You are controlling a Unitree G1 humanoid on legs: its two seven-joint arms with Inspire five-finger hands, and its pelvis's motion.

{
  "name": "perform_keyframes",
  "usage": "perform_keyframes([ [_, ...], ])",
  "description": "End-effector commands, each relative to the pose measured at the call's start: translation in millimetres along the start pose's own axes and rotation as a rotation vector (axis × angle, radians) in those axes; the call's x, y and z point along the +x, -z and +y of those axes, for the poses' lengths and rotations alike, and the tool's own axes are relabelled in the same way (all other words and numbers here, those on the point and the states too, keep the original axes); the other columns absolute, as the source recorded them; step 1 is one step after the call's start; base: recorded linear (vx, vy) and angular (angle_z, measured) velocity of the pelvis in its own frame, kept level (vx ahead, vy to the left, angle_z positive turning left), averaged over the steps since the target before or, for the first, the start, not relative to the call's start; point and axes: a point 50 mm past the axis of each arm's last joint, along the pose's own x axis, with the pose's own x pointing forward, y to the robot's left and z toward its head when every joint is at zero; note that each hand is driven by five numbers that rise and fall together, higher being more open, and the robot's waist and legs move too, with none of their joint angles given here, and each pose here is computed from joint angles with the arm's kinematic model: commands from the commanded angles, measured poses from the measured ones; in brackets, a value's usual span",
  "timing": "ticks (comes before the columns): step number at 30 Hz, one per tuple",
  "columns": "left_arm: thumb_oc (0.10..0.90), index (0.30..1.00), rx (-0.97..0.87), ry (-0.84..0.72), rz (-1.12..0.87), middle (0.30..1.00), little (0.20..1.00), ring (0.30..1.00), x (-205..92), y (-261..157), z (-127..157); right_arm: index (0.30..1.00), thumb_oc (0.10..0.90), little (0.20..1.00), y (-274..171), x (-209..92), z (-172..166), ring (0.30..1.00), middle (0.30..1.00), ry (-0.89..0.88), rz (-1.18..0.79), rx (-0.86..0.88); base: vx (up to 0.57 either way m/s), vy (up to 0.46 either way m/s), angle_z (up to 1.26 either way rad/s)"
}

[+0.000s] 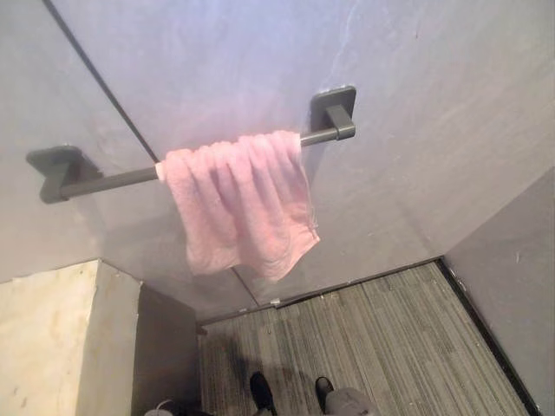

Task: Organize the bathroom.

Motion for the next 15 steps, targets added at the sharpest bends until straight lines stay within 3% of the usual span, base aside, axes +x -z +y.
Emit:
perform_keyframes([
  [1,0.8,0.9,0.018,-0.065,-0.04,0.9,0.9,0.9,-2,-1,14,0.9,0.8,0.9,-13,0,-21,0.9,0.9,0.107,-0.041,0.031,0.05,0.003,-0.06],
  [7,0.8,0.9,-0.006,-0.156,-0.206,0.9,0.9,0.9,-10,-22,32,0.9,0.8,0.9,-43,-4,-32,0.9,0.9,0.258,-0.155,0.032,0.04,0.008,-0.01],
  [10,0.8,0.9,-0.019,-0.186,-0.301,0.9,0.9,0.9,-18,-38,41,0.9,0.8,0.9,-65,-9,-34,0.9,0.9,0.25,-0.229,0.072,0.04,0.004,0.03],
  [15,0.8,0.9,-0.033,-0.258,-0.576,0.9,0.9,0.9,-56,-78,69,0.9,0.8,0.9,-116,-37,-42,0.9,0.9,0.27,-0.507,0.146,0.02,-0.007,0.08],
])
